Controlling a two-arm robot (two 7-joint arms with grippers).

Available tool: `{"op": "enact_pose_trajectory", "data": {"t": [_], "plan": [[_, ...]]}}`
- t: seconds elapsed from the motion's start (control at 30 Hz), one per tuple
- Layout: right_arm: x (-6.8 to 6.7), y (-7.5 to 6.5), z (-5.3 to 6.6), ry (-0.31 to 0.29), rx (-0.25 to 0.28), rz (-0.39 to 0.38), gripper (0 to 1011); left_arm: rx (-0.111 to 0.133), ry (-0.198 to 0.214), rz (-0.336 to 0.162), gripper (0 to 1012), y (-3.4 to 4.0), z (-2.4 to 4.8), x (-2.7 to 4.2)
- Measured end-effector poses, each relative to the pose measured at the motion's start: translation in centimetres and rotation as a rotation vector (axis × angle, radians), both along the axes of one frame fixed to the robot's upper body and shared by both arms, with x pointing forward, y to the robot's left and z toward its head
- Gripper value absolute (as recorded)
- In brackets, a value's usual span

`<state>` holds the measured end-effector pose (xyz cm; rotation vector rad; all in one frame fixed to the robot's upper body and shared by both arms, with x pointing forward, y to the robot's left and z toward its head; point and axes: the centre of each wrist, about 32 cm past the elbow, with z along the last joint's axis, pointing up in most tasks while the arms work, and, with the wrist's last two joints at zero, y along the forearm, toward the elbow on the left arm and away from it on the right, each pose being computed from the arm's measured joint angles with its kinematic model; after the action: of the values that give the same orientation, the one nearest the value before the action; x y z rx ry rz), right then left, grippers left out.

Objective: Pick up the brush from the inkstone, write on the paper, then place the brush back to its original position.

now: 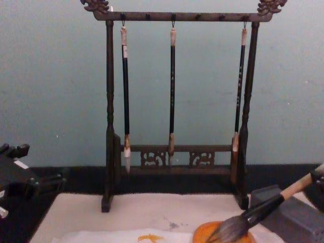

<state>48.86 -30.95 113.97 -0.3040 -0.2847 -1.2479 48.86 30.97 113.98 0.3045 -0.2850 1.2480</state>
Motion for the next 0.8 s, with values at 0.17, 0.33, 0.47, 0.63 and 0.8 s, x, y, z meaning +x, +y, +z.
{"op": "enact_pose_trajectory", "data": {"t": [0.17,0.33,0.47,0.63,0.8], "plan": [[0.0,-0.01,0.01,0.0,0.0,0.0,1000,0.0,0.0,0.0,1010,0.0,0.0,0.0],[0.0,-0.01,0.01,0.0,0.0,0.0,1000,0.0,0.0,0.0,1010,0.0,0.0,0.0],[0.0,-0.01,0.0,0.0,0.0,0.0,1000,0.0,0.0,0.0,1010,0.0,0.0,0.0],[0.0,-0.01,0.01,0.0,0.0,0.0,1000,0.0,0.0,0.0,1010,0.0,0.0,0.0],[0.0,-0.01,0.01,0.0,0.0,0.0,1000,0.0,0.0,0.0,1010,0.0,0.0,0.0]]}}
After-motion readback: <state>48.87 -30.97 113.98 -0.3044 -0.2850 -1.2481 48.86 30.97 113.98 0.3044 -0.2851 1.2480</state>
